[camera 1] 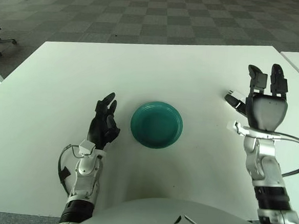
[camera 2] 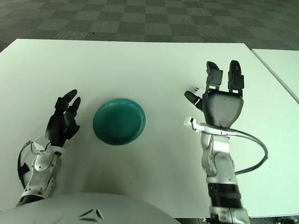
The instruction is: Put the charger into the plate.
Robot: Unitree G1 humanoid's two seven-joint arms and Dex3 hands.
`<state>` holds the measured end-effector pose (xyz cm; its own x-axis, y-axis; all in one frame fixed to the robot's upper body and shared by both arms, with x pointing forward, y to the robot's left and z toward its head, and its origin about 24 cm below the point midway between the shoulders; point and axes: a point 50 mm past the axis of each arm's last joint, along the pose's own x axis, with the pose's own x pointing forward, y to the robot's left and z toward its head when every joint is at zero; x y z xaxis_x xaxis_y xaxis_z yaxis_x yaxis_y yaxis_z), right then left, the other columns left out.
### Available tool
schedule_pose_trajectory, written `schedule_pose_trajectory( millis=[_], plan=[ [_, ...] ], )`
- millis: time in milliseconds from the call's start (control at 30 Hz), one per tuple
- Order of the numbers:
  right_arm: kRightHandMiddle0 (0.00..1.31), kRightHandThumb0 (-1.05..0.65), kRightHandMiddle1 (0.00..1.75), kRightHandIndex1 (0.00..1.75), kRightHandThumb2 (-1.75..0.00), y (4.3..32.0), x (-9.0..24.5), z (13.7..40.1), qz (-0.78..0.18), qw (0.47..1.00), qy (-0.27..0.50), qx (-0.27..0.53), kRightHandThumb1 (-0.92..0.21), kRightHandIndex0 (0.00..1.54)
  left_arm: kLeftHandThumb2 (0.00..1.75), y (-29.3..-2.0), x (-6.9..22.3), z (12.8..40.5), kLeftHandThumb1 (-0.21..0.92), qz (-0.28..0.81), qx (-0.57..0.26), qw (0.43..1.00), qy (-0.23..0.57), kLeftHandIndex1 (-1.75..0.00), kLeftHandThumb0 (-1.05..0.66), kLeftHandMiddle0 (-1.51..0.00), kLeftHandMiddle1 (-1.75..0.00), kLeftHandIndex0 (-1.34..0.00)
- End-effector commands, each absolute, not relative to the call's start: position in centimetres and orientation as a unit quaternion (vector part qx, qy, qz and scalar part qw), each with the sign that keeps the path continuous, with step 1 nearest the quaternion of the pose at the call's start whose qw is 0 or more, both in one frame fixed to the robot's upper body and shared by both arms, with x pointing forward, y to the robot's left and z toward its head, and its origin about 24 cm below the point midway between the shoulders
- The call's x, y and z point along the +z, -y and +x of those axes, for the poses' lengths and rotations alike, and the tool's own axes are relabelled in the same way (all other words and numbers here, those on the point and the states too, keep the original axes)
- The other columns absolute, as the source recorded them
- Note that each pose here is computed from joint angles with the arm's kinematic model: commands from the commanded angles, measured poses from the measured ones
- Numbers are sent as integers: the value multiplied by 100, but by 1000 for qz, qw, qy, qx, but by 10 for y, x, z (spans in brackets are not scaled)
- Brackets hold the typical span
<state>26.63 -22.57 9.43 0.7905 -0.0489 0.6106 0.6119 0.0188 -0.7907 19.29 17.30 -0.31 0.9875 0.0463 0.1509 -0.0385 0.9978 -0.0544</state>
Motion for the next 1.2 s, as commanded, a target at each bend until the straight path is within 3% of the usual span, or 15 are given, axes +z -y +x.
schedule_pose_trajectory(
  millis=[0, 700, 1167],
  plan=[
    [0, -103, 68, 0, -76, 238, 90, 278, -668, 681, 190, -231, -92, 21, 94, -171, -34, 172, 92, -30, 20, 999, 5, -80, -96, -31, -1, 0],
    [0, -105, 55, 0, -78, 244, 81, 313, -698, 690, 69, -178, -92, 14, 93, -170, -35, 176, 92, -40, 3, 999, 10, -82, -98, -31, -1, 0],
    [0, -105, 44, 0, -77, 250, 80, 321, -711, 694, 11, -113, -92, 9, 91, -168, -34, 175, 92, -45, 3, 999, 9, -80, -98, -31, 0, 0]
  ],
)
